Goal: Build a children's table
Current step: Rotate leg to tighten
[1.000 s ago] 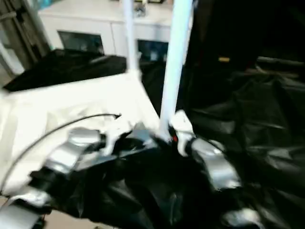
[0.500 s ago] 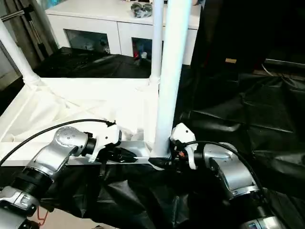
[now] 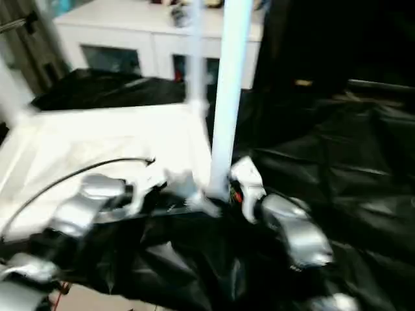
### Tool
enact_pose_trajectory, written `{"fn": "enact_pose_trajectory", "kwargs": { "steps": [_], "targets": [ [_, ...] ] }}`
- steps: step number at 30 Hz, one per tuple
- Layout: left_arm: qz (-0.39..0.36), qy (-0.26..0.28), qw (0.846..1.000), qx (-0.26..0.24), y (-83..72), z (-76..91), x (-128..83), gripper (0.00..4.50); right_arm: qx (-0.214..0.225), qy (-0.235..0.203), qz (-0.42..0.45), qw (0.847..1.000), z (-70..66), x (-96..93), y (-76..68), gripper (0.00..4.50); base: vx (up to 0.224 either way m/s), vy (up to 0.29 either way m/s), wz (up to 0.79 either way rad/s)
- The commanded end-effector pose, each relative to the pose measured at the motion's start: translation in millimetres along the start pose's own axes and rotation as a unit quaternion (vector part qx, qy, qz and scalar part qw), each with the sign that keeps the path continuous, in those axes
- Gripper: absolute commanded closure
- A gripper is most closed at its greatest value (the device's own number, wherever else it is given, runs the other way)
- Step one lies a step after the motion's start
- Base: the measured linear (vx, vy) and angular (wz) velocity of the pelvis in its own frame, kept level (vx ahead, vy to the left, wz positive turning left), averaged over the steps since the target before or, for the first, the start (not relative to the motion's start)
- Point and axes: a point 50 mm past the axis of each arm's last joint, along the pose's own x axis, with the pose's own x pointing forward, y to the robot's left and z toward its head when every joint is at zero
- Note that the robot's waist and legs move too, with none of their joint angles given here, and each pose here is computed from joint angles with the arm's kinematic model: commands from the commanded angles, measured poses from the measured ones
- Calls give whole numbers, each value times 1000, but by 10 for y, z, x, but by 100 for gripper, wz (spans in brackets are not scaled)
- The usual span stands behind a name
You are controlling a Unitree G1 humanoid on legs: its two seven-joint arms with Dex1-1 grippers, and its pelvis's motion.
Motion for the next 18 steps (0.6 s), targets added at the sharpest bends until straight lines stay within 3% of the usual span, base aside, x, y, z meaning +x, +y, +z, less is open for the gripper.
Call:
{"fn": "enact_pose_trajectory", "kwargs": {
  "steps": [1,3,5,6,9,12,18],
  "targets": [
    [6,-28,1000,11,-85,219,202,450,22,65,33,997,-263,171,347,180,0,0,0],
    [3,-32,999,10,-153,265,288,450,27,67,9,997,-253,247,401,180,0,0,0],
    [-14,-34,999,21,-232,297,356,450,1,53,0,999,-187,309,423,180,0,0,0],
    [-14,-34,999,21,-232,297,356,450,1,53,0,999,-187,309,423,125,0,0,0],
    [-19,-26,999,28,-232,264,349,450,21,36,15,999,-134,302,402,111,-10,34,-5],
    [-23,-25,999,34,-216,253,308,450,-6,24,20,999,-104,284,372,76,0,0,0],
    [-86,-19,994,64,-196,168,103,450,-73,-31,143,987,27,68,284,76,0,0,0]
  ]
}}
